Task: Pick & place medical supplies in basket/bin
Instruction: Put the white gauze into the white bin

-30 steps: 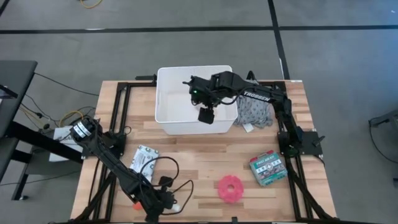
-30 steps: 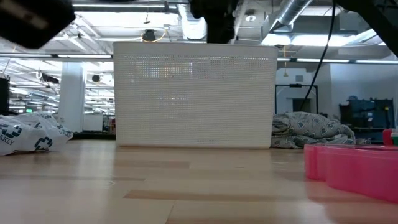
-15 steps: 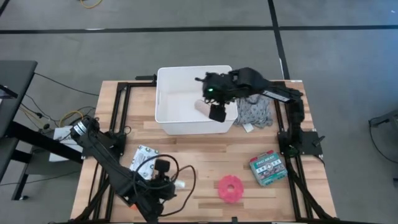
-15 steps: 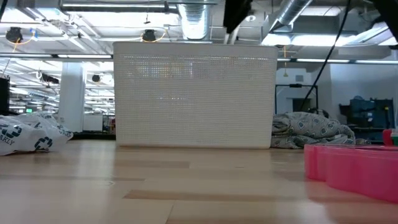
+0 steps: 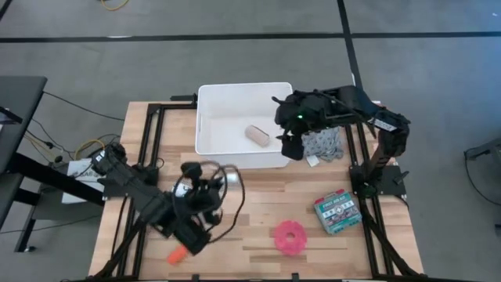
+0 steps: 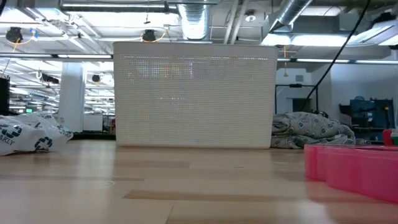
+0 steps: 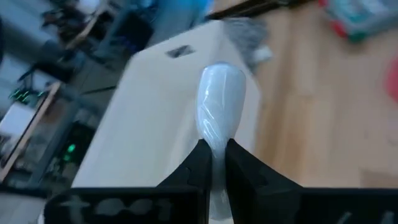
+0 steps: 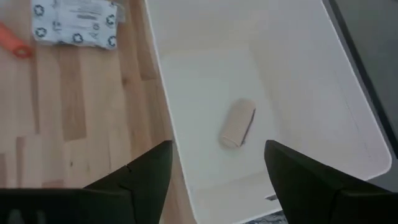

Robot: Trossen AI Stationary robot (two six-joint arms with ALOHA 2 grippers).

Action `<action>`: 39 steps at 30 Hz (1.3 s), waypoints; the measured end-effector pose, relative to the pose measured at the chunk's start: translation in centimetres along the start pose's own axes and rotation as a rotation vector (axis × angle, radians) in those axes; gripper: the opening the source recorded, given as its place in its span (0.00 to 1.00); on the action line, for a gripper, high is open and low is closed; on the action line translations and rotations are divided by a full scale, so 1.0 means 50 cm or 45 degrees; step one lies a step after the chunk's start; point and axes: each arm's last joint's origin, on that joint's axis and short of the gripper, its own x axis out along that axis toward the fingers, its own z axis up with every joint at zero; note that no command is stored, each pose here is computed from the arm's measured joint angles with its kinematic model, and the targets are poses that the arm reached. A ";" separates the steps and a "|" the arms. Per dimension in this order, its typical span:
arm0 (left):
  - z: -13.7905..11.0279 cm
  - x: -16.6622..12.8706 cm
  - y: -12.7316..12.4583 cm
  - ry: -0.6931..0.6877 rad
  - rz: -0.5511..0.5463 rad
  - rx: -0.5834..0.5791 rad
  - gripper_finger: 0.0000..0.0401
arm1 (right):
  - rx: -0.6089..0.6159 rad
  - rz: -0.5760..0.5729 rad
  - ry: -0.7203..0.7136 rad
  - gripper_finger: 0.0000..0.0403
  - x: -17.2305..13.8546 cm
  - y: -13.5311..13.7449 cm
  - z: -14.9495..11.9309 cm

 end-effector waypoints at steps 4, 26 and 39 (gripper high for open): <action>0.014 0.060 0.036 0.098 0.078 -0.115 0.03 | 0.022 0.007 -0.031 0.62 -0.021 0.008 -0.006; -0.024 0.462 0.334 0.533 -0.120 -0.527 0.03 | -0.045 0.025 -0.041 0.62 -0.033 0.058 -0.011; -0.191 0.586 0.327 0.759 -0.245 -0.596 0.03 | -0.044 0.022 -0.036 0.62 -0.032 0.056 -0.011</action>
